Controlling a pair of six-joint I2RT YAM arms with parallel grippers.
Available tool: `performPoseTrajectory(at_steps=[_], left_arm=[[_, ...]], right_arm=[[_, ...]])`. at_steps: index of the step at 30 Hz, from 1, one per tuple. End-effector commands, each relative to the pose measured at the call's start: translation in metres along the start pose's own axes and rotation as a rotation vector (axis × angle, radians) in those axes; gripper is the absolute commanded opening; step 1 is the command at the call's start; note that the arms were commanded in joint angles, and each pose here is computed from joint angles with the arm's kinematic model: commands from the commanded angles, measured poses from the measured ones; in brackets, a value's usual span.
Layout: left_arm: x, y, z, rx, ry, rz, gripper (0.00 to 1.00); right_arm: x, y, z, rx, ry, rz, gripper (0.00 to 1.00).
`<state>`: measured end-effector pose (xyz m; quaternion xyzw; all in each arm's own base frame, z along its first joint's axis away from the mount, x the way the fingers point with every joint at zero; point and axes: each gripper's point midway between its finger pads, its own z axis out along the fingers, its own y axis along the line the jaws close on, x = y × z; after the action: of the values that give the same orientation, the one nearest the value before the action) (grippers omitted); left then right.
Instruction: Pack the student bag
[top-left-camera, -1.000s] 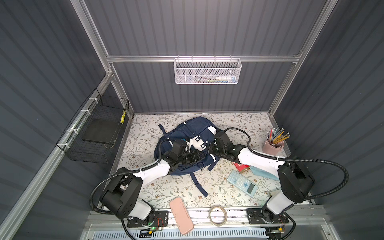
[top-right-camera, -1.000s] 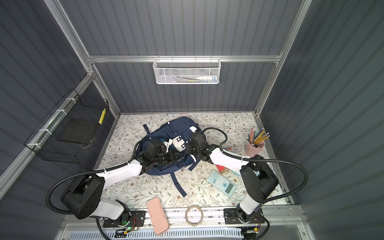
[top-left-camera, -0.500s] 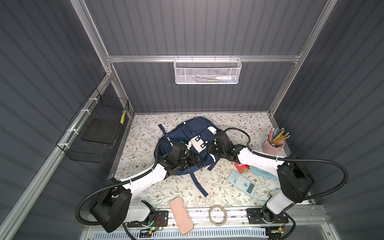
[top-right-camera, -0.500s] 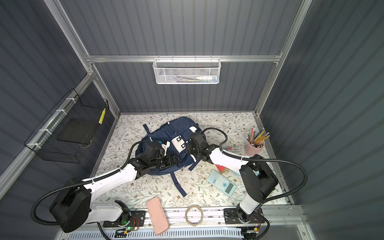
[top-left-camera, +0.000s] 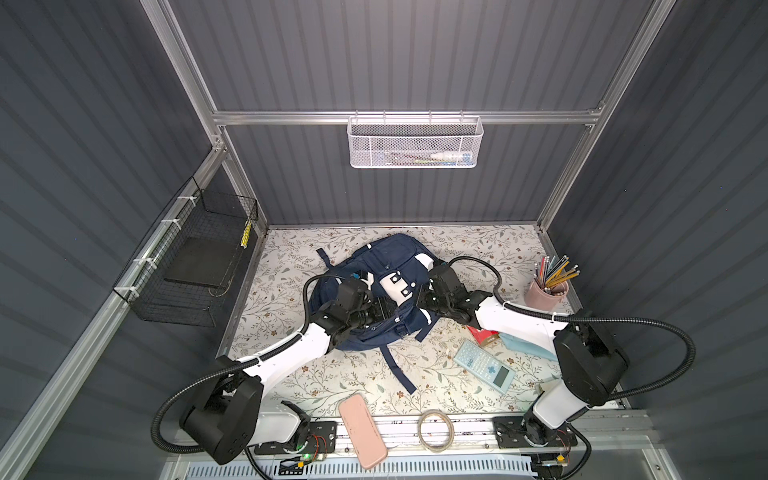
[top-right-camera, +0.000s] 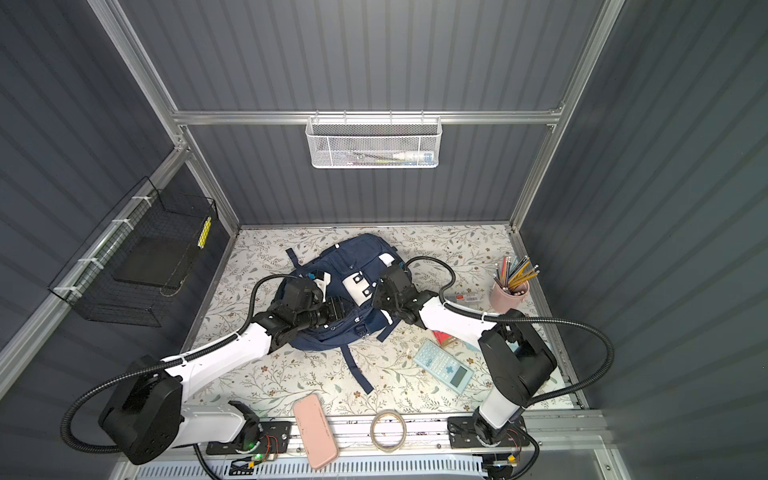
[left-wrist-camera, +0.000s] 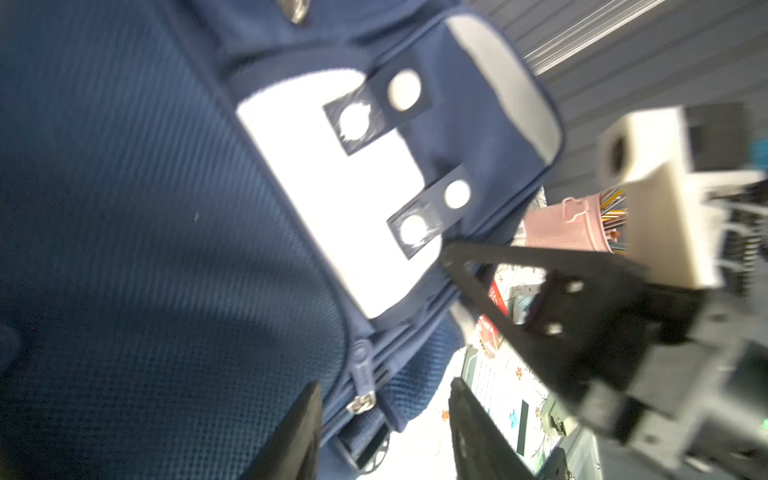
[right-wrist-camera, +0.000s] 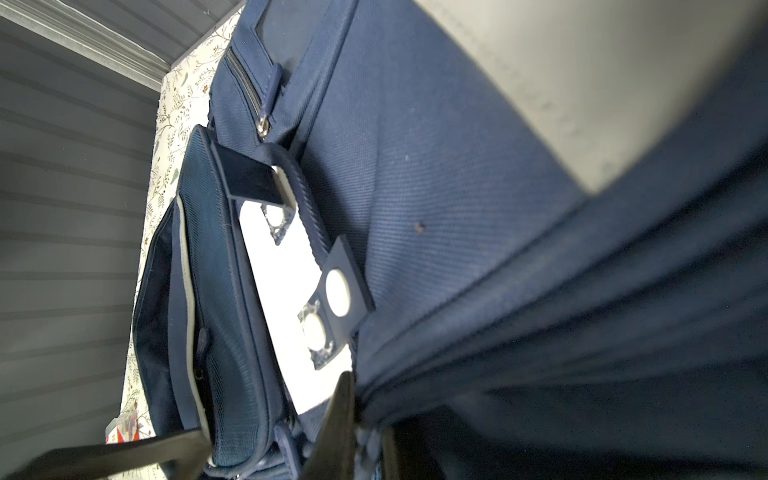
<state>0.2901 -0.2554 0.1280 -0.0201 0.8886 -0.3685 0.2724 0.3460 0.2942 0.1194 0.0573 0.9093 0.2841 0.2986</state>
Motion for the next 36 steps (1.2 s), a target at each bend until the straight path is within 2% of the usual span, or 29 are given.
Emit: performPoseTrajectory(at_steps=[1, 3, 5, 9, 12, 14, 15, 17, 20, 22, 24, 25, 26, 27, 30, 32, 33, 36], left_arm=[[-0.003, -0.005, 0.003, 0.058, -0.048, -0.003, 0.51], [-0.003, -0.004, 0.002, 0.052, -0.064, 0.015, 0.50], [0.002, 0.000, 0.008, 0.016, -0.033, 0.025, 0.50], [0.010, 0.001, 0.021, 0.070, -0.044, -0.028, 0.54], [0.020, -0.013, 0.031, 0.034, -0.027, 0.040, 0.54], [0.026, -0.014, 0.034, -0.053, -0.023, 0.084, 0.54], [0.029, -0.001, 0.033, -0.153, -0.021, 0.084, 0.53], [0.030, 0.018, 0.032, -0.250, -0.036, 0.069, 0.52], [0.027, 0.024, 0.034, -0.292, -0.040, 0.100, 0.46], [0.029, 0.016, 0.037, -0.284, -0.035, 0.130, 0.37], [0.031, 0.008, 0.037, -0.280, -0.037, 0.148, 0.32], [0.032, 0.007, 0.038, -0.274, -0.038, 0.141, 0.31], [0.035, 0.005, 0.039, -0.259, -0.029, 0.127, 0.23], [0.035, 0.000, 0.039, -0.232, -0.028, 0.112, 0.21], [0.029, -0.008, 0.027, -0.230, -0.051, 0.109, 0.22], [0.022, -0.006, 0.012, -0.269, -0.081, 0.114, 0.30], [0.019, -0.005, 0.004, -0.276, -0.095, 0.108, 0.39], [0.019, -0.008, -0.010, -0.244, -0.122, 0.078, 0.47]], right_arm=[[0.001, 0.006, -0.004, -0.031, -0.001, -0.024, 0.00], [0.002, 0.006, -0.003, -0.032, 0.005, -0.024, 0.00], [0.003, 0.006, -0.002, -0.032, 0.009, -0.022, 0.00], [0.004, 0.007, -0.001, -0.039, 0.011, -0.015, 0.00], [0.006, 0.006, 0.000, -0.038, 0.015, -0.011, 0.00], [0.006, 0.005, 0.000, -0.036, 0.016, -0.010, 0.00], [0.007, 0.004, 0.000, -0.034, 0.017, -0.010, 0.00], [0.006, 0.004, 0.000, -0.030, 0.015, -0.010, 0.00], [0.007, 0.004, -0.001, -0.034, 0.017, -0.005, 0.00], [0.008, 0.006, 0.000, -0.042, 0.018, 0.003, 0.00], [0.008, 0.007, 0.001, -0.046, 0.018, 0.003, 0.00], [0.009, 0.006, 0.001, -0.035, 0.021, 0.007, 0.00], [0.010, 0.005, 0.001, -0.028, 0.022, 0.009, 0.00], [0.010, 0.003, 0.002, -0.027, 0.021, 0.013, 0.00], [0.013, 0.000, 0.003, -0.021, 0.026, 0.017, 0.00], [0.014, -0.001, 0.003, -0.019, 0.026, 0.016, 0.00], [0.014, -0.001, 0.003, -0.018, 0.026, 0.018, 0.00], [0.013, 0.001, 0.004, -0.023, 0.025, 0.015, 0.00]])
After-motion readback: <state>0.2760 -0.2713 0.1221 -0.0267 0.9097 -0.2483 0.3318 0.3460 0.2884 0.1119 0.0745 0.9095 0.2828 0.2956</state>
